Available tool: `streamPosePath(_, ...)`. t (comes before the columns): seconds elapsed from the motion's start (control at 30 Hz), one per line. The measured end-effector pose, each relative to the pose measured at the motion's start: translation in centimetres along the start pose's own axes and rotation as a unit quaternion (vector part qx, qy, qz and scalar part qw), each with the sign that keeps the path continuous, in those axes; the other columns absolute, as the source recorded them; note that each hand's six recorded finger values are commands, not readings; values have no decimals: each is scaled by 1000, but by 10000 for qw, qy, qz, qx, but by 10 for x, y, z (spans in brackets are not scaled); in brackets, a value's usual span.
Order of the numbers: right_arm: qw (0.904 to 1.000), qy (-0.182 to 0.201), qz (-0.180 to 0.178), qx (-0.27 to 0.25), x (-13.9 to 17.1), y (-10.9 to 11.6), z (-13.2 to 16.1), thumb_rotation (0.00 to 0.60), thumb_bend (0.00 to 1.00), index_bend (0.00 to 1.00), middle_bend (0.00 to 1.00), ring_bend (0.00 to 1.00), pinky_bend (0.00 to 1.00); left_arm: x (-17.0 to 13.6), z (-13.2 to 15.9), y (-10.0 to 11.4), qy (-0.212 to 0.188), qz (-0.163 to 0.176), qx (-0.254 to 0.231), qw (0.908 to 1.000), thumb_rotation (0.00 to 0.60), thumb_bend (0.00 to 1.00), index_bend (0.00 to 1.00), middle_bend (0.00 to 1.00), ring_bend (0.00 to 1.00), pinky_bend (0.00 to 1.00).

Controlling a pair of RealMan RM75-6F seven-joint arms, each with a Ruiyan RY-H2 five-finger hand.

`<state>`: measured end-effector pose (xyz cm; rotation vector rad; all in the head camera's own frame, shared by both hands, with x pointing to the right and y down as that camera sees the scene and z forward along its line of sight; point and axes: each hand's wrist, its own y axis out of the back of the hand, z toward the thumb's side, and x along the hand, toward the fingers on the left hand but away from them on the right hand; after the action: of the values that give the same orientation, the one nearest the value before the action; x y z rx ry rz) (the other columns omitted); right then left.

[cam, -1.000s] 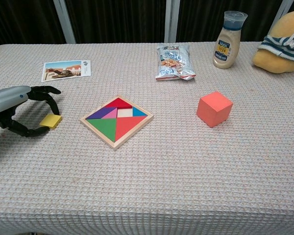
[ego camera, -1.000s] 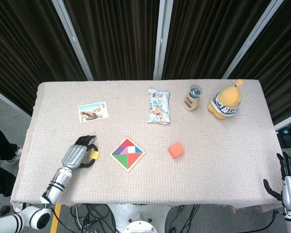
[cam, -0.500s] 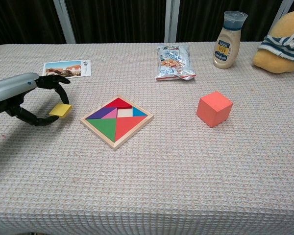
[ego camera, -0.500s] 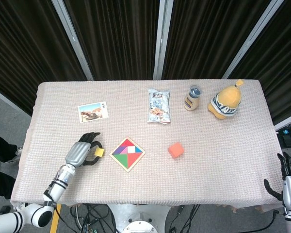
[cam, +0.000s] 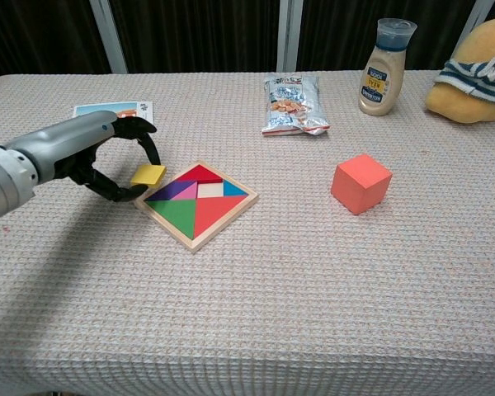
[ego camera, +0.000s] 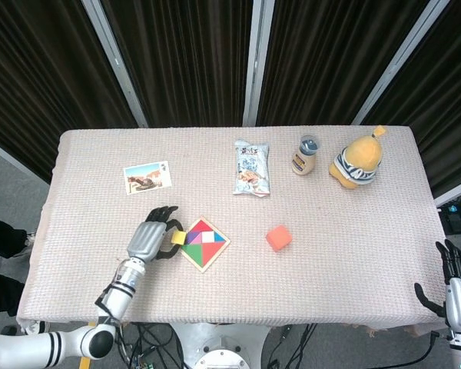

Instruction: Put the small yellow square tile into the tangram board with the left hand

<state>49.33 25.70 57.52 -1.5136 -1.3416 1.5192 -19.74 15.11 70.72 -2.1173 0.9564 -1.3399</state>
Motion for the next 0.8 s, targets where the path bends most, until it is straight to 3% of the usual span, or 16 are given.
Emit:
streamPosePath(0.17,10000,57,-35,-13,-2,2,5,600,200,0,0,0,0,6,21,-5,147,180,2,9997,600,379,486,85,0,0)
streamPosePath(0.8,10000,-2,-20,-5,-2,1,1,600,201,0,0,0,0,21,47,-24,759,121,42,9970,600,397,502,99,0,0)
